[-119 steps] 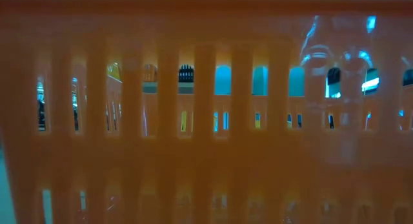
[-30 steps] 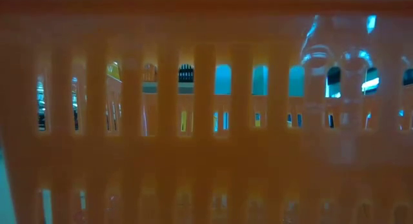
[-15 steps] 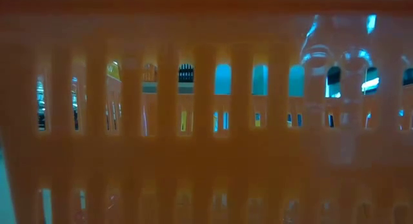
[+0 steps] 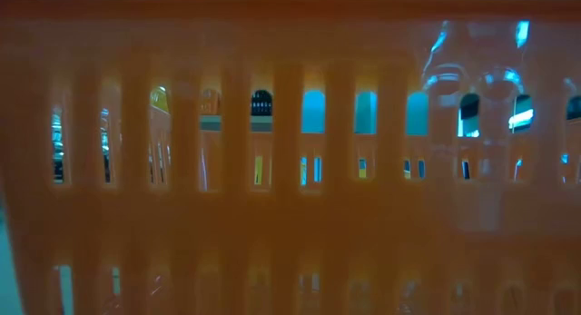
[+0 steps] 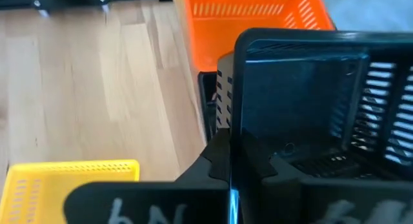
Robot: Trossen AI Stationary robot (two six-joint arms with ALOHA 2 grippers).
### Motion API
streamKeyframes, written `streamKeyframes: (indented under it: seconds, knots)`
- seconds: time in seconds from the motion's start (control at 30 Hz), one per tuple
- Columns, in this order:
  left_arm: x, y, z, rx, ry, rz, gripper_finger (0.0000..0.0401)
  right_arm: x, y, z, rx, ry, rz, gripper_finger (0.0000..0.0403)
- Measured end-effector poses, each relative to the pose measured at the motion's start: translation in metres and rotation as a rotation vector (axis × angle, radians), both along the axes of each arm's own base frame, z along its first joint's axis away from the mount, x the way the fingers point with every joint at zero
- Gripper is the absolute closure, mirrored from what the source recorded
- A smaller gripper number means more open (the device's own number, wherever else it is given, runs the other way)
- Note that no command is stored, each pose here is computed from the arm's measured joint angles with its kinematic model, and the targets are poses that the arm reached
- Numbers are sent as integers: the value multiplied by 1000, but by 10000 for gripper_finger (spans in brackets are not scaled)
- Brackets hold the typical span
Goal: Stack baskets on shelf by color
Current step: Stack the top black basket on top of the black basket on the shelf, then stack the top orange basket on top of the orange basket on the shelf
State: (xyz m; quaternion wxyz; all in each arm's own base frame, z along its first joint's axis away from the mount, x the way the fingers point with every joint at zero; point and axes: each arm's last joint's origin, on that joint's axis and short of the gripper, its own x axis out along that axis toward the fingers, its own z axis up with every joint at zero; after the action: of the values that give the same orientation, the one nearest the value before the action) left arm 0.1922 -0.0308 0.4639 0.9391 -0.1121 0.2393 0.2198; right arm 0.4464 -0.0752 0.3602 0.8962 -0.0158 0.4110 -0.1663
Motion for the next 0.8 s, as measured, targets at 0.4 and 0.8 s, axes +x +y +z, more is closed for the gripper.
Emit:
streamKeyframes:
  seconds: [0.4,0.8]
  knots:
    - [0,0,0,0,0,0,346,-1,-2,-5,43,36,21,356]
    - [-1,0,-1,3,12,-1,346,-10,-5,16,-43,-24,17,319]
